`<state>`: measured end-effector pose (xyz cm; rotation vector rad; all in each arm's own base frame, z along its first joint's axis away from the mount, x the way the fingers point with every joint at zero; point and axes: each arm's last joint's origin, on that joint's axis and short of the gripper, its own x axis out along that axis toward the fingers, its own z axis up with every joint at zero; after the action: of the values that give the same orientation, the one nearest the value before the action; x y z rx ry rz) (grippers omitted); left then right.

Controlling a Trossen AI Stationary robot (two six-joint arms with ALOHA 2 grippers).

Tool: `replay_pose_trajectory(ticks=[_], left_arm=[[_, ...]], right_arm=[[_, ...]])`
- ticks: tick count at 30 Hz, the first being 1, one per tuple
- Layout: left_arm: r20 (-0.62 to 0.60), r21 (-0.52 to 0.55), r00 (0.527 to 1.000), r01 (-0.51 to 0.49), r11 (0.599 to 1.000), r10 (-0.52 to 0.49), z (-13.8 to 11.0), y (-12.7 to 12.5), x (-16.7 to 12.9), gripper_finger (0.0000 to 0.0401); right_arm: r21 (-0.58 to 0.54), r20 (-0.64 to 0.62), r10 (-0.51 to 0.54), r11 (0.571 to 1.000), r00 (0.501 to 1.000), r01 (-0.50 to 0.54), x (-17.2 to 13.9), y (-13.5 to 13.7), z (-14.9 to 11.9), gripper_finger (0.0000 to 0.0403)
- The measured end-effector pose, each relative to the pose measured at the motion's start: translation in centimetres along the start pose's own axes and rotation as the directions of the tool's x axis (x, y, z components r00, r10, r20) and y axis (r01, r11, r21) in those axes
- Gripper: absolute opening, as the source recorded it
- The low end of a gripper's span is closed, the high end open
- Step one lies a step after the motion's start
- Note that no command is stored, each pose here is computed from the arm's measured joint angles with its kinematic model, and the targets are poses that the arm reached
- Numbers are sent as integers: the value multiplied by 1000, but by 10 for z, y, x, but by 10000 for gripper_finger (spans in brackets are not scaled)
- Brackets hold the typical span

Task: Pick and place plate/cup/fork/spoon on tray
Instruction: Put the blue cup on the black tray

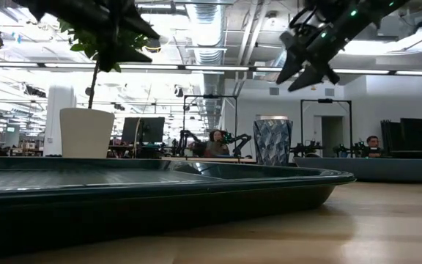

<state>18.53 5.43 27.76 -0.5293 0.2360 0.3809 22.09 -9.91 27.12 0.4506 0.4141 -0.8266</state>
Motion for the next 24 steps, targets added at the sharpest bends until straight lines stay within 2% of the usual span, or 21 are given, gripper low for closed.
replay_pose_trajectory(ticks=[12,18,24], left_arm=[[-101,-23,993,-69,997,67,-7,18,26,277],[-127,-18,989,-83,996,80,-11,20,32,277],[-123,-2,989,-89,996,88,-11,20,32,277]], right_arm=[[27,-108,-98,994,989,101,32,-8,-13,240],[25,-154,-52,998,987,57,32,-7,-16,240],[20,-201,-76,996,977,82,30,-8,-22,240]])
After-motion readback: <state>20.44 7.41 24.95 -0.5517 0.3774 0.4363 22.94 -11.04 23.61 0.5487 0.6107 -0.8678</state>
